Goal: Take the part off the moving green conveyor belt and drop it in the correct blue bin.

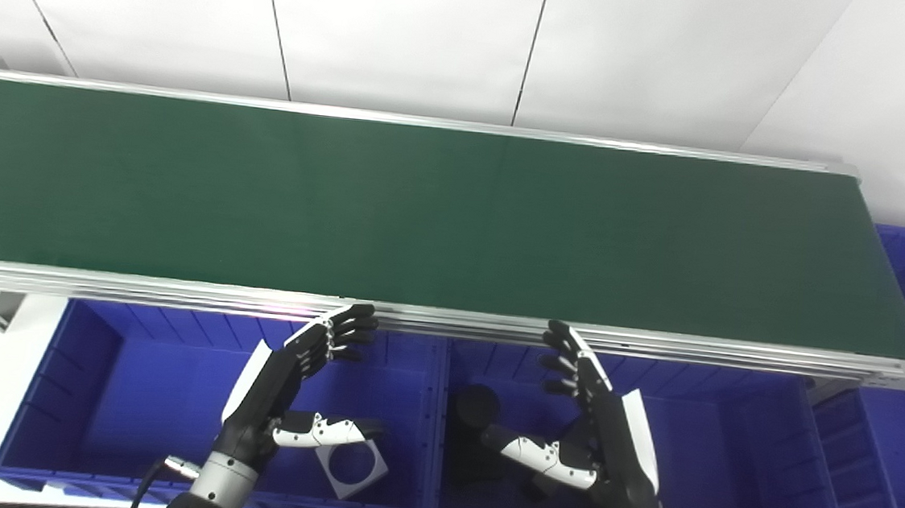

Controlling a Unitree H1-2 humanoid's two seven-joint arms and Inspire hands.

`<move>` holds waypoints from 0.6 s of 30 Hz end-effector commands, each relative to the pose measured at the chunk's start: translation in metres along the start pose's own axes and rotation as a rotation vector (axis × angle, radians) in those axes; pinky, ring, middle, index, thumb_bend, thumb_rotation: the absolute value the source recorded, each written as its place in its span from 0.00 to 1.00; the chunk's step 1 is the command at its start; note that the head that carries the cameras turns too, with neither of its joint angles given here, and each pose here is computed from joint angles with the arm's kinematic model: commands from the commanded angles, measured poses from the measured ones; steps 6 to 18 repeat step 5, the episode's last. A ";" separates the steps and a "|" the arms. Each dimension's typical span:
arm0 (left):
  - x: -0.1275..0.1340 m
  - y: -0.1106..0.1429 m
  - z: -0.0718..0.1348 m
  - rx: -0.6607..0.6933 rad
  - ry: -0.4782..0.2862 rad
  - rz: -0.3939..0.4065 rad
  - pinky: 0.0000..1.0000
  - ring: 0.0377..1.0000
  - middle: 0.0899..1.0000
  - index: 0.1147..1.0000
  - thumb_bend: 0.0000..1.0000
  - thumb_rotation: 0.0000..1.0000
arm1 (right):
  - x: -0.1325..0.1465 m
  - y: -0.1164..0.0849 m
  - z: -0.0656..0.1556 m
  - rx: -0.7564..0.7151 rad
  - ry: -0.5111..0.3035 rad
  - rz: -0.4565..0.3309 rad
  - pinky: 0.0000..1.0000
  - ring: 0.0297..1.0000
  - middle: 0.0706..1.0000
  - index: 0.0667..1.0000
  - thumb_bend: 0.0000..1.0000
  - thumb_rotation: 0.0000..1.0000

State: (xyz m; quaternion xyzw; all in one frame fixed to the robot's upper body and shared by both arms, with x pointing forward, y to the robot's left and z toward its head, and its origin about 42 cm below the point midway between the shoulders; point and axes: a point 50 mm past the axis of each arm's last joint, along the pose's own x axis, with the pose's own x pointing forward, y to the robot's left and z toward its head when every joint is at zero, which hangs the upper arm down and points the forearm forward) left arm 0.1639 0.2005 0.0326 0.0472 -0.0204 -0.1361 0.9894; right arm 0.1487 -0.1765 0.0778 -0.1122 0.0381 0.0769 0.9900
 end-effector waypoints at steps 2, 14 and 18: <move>0.002 0.001 0.006 0.000 -0.051 0.013 0.70 0.75 0.78 0.80 0.80 0.26 | 0.004 0.000 0.007 0.036 -0.071 0.029 0.75 0.84 0.88 0.92 0.86 0.35; 0.002 0.001 0.004 0.000 -0.047 0.018 0.69 0.75 0.78 0.80 0.80 0.25 | 0.006 -0.001 0.004 0.045 -0.061 0.047 0.76 0.84 0.87 0.92 0.88 0.33; 0.002 0.001 0.004 0.000 -0.047 0.018 0.69 0.75 0.78 0.80 0.80 0.25 | 0.006 -0.001 0.004 0.045 -0.061 0.047 0.76 0.84 0.87 0.92 0.88 0.33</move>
